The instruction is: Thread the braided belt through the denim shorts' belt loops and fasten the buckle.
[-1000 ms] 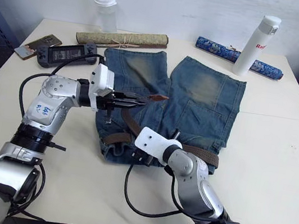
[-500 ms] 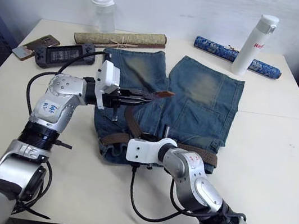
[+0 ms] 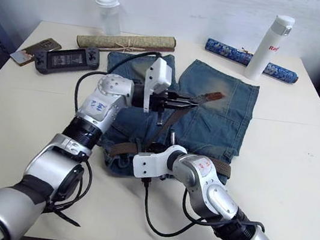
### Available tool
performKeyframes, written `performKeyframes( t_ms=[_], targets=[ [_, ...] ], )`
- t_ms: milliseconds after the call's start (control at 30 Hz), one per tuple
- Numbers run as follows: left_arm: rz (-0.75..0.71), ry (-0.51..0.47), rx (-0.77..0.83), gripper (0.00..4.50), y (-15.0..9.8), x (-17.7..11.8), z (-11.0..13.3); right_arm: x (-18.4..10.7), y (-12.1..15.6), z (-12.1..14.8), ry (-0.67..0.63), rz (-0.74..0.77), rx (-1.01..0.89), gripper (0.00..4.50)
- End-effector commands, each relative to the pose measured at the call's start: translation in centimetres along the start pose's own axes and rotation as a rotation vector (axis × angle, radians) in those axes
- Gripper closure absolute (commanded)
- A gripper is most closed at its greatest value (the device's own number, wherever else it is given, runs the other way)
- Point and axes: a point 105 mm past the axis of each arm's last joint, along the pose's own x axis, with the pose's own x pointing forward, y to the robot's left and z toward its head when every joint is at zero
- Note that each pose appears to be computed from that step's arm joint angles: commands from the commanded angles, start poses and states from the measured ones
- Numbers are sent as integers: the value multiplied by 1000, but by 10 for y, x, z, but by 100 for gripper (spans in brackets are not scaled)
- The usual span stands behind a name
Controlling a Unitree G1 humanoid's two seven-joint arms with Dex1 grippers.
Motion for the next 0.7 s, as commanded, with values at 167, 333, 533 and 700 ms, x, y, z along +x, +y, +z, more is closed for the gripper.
performKeyframes(
  t_ms=[167,333,533,700],
  targets=[
    [-36,-41,-22,450,1,81,27,12,74,11,-91,326,-194,442],
    [-83,-38,-55,450,-16,112,30,13,76,15,-119,347,-232,442],
    [-159,-52,-51,450,-44,145,41,14,79,20,-159,372,-275,442],
    [-273,-70,-29,450,-81,174,53,14,82,24,-187,389,-281,442]
  ],
)
